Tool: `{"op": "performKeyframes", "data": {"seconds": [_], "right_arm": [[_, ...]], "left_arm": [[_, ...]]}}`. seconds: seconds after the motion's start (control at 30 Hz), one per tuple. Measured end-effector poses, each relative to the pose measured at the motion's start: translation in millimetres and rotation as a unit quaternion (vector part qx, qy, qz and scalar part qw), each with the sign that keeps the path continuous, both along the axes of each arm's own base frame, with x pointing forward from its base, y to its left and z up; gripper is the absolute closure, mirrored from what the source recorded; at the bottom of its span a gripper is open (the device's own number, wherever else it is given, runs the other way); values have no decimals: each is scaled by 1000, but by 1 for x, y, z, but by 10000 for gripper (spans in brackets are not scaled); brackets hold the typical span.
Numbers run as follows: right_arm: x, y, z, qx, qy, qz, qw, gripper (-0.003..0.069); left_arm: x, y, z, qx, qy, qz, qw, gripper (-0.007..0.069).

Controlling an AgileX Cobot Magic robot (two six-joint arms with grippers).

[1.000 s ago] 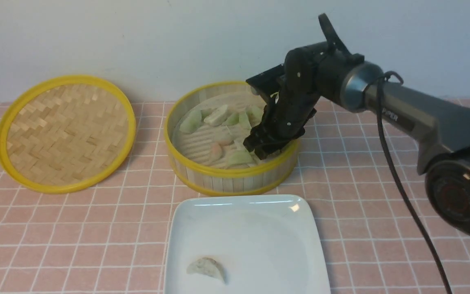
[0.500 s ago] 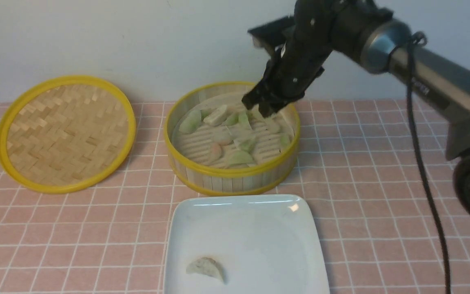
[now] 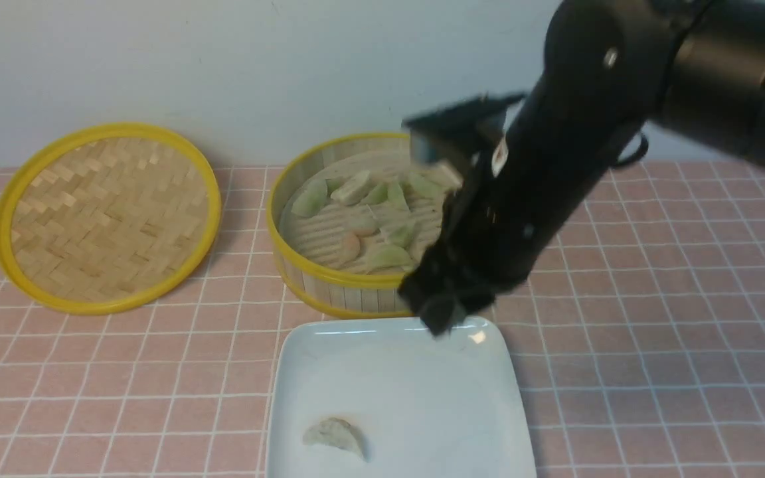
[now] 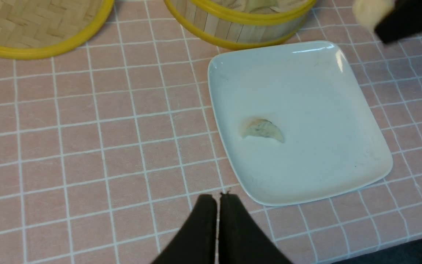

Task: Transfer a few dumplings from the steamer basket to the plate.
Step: Use the right arm to put the dumpling into the plate, then use the right arm to grab a dumpling from inside the steamer

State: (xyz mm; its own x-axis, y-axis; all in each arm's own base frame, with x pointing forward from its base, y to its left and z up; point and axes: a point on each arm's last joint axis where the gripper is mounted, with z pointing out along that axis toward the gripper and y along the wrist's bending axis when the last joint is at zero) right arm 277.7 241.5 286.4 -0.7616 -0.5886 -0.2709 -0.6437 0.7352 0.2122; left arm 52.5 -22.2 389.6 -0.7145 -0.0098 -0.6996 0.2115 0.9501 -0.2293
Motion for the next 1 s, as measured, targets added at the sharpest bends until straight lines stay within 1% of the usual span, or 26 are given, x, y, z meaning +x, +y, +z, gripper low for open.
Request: {"op": "performKeyframes", "data": {"seconds": [0.07, 0.1, 0.13, 0.23, 0.33, 0.43, 0.47, 0.53, 0.57, 0.6, 0.63, 0.7, 0.8, 0.93, 0.97, 1.0], "right_arm": [[-13, 8, -31, -21, 25, 12, 999, 543], [-14, 9, -34, -22, 26, 13, 999, 543], [-17, 16, -49, -28, 30, 18, 999, 539], [-13, 24, -67, -31, 31, 18, 999, 509], [-8, 29, -80, -30, 25, 13, 999, 407], [-5, 30, -82, -28, 18, 13, 999, 293], [-3, 31, -79, -29, 12, 14, 999, 251], [1, 32, -72, -30, -1, 18, 999, 200], [8, 34, -61, -36, -33, 27, 998, 154], [11, 34, -56, -38, -47, 30, 998, 139], [20, 36, -44, -39, -82, 30, 995, 124], [37, 35, -28, -36, -128, 19, 991, 113], [75, 26, -11, -22, -177, -20, 984, 109], [126, 8, -16, -18, -197, -68, 978, 110], [141, 4, -23, -20, -198, -78, 977, 110], [143, 3, -24, -20, -198, -79, 977, 110]], "left_arm": [[0, 0, 0, 4, -1, 1, 1000, 631], [0, 1, 0, 4, -2, 1, 1000, 631], [0, 1, 0, 4, -2, 1, 1000, 631], [0, 1, 0, 5, -2, 0, 1000, 631], [0, 1, 0, 6, -3, 0, 1000, 631], [0, 1, 0, 7, -3, -1, 1000, 631], [0, 1, 0, 7, -3, -1, 1000, 631], [0, 1, 0, 7, -3, -1, 1000, 631], [0, 1, 0, 7, -3, -1, 1000, 631], [0, 1, 0, 7, -3, -1, 1000, 631], [0, 1, 0, 7, -3, -1, 1000, 631], [1, 1, 0, 7, -4, 0, 1000, 631], [1, 1, 0, 6, -3, 2, 1000, 631], [1, 1, 0, 5, -3, 3, 1000, 631], [1, 1, 0, 5, -3, 3, 1000, 631], [1, 1, 0, 5, -3, 3, 1000, 631]]}}
